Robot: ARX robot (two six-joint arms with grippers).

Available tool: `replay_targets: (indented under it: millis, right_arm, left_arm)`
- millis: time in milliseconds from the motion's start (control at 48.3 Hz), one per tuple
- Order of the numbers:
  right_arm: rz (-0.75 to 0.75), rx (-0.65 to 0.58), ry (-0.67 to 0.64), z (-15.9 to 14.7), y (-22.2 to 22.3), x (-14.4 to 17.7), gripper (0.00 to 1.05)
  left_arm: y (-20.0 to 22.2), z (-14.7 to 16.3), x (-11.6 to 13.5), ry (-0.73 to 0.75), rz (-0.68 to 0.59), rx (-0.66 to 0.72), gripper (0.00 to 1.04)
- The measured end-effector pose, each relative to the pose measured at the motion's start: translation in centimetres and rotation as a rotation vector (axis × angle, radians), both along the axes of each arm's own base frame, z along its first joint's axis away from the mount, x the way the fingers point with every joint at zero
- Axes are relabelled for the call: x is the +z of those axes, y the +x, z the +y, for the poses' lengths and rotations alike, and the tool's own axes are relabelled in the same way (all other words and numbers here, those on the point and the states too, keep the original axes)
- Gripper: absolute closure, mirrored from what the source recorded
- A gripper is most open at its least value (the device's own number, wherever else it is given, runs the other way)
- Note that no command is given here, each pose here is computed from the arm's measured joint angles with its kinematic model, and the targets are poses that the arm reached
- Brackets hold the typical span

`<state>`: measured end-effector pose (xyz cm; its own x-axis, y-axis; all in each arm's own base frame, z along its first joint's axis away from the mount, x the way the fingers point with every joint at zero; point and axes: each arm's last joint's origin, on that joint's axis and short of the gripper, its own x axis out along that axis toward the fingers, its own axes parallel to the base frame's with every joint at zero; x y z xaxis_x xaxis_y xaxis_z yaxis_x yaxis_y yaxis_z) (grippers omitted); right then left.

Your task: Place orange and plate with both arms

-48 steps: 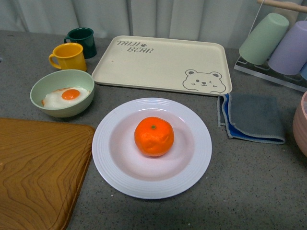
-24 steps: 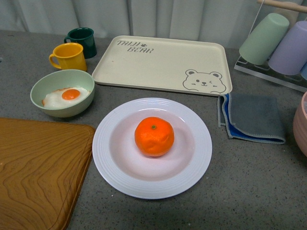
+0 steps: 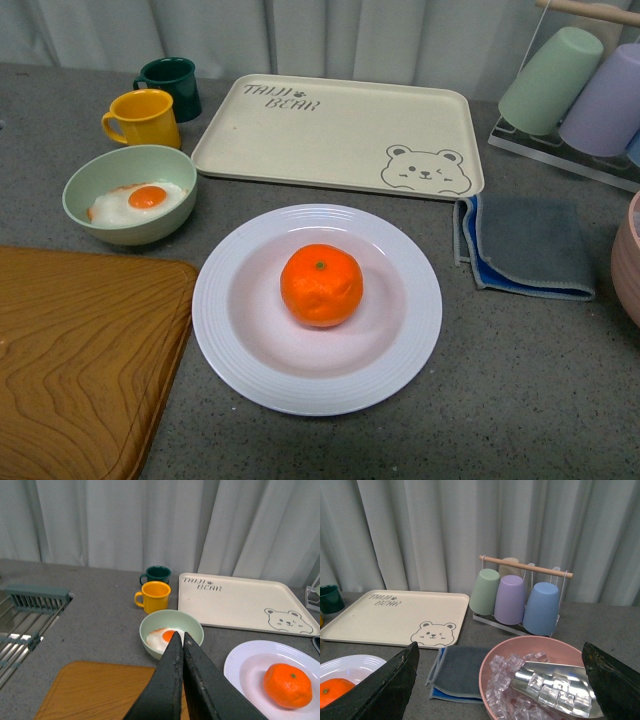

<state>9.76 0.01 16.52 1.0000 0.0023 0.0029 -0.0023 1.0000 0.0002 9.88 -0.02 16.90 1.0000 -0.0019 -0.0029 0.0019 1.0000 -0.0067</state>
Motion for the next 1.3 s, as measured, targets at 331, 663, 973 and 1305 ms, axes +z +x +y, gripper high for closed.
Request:
replay_targets:
  millis: [331, 663, 973, 1305]
  right_arm:
    - [-0.001, 0.0, 0.0, 0.0, 0.0, 0.0, 0.09]
    - [0.0, 0.0, 0.0, 0.0, 0.0, 0.0, 0.09]
    - [-0.001, 0.0, 0.0, 0.0, 0.0, 0.0, 0.09]
    - [0.207, 0.005, -0.142, 1.6, 4.4, 0.6, 0.09]
  left_arm:
    - [-0.2, 0.0, 0.1, 0.0, -0.021, 0.0, 0.76]
    - [-0.2, 0.0, 0.1, 0.0, -0.02, 0.0, 0.17]
    - [-0.2, 0.0, 0.1, 0.002, -0.02, 0.0, 0.07]
    - [-0.2, 0.0, 0.1, 0.002, -0.02, 0.0, 0.07]
